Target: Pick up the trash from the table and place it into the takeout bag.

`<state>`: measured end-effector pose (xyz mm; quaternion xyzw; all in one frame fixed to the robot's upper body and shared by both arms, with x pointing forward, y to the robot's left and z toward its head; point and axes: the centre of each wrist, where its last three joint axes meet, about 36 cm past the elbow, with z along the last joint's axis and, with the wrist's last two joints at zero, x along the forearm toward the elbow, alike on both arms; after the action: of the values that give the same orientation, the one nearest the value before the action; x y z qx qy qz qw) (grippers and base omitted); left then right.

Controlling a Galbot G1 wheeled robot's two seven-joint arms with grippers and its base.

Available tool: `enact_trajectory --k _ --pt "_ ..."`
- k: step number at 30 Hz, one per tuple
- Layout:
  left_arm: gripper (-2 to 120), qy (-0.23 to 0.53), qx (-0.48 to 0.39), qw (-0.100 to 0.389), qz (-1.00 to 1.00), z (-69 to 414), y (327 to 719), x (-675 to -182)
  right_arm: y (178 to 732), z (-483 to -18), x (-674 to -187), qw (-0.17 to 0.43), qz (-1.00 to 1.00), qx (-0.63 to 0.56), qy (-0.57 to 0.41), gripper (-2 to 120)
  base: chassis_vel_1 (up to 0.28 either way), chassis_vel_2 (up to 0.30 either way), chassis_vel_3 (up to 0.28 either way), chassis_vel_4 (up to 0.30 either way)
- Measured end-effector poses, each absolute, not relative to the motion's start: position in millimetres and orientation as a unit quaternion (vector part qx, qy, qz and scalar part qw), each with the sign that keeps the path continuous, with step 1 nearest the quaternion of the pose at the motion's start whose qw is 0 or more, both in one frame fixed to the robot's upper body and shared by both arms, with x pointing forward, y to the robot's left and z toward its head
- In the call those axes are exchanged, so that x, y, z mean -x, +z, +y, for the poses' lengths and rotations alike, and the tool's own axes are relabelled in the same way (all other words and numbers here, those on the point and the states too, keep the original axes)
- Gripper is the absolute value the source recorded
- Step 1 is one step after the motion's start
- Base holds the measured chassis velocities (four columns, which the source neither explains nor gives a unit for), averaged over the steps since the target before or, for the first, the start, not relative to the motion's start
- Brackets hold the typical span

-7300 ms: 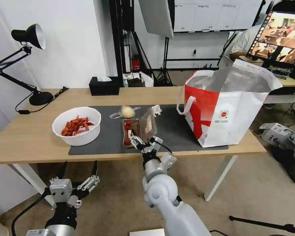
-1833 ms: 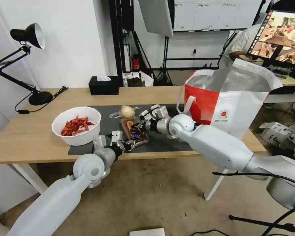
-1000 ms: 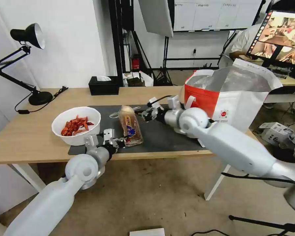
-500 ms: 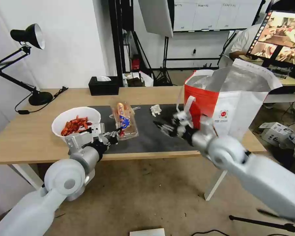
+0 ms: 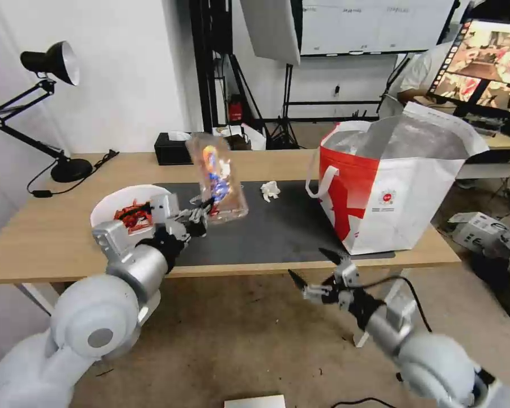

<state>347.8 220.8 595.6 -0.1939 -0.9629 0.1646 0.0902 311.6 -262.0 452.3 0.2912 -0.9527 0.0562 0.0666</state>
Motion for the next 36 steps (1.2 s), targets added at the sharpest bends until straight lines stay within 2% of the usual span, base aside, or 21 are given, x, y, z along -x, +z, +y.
enact_trajectory --k 10,13,14,17,18,20,25,29,36 --pt "0 0.140 0.262 0.064 -0.953 175 630 -397 433 -259 -262 0.078 -0.959 -0.269 0.048 100 0.000 0.000 0.000 0.000" --pt "0 0.120 0.289 0.050 -0.948 123 657 -439 429 -255 -255 0.078 -0.962 -0.257 0.041 100 0.000 0.000 0.000 0.000" --pt "0 0.120 0.289 0.050 -0.948 123 657 -439 429 -255 -255 0.078 -0.962 -0.257 0.041 100 0.000 0.000 0.000 0.000" --pt "0 0.098 0.308 0.027 -0.946 66 683 -468 430 -255 -249 0.076 -0.964 -0.252 0.038 100 0.000 0.000 0.000 0.000" --pt "0 0.098 0.308 0.027 -0.946 66 683 -468 430 -255 -249 0.076 -0.964 -0.252 0.038 100 0.000 0.000 0.000 0.000" --pt "0 0.059 0.307 -0.004 -0.950 30 693 -484 430 -256 -248 0.075 -0.965 -0.249 0.038 100 0.000 0.000 0.000 0.000" --pt "0 0.005 0.296 -0.037 -0.955 -14 697 -514 429 -251 -249 0.071 -0.965 -0.249 0.027 100 0.000 0.000 0.000 0.000" --pt "0 -0.013 0.299 -0.045 -0.953 -30 697 -522 429 -249 -250 0.070 -0.965 -0.250 0.024 100 0.000 0.000 0.000 0.000" --pt "0 -0.099 0.314 -0.082 -0.941 -77 677 -534 430 -251 -250 0.064 -0.968 -0.241 0.019 100 0.000 0.000 0.000 0.000"
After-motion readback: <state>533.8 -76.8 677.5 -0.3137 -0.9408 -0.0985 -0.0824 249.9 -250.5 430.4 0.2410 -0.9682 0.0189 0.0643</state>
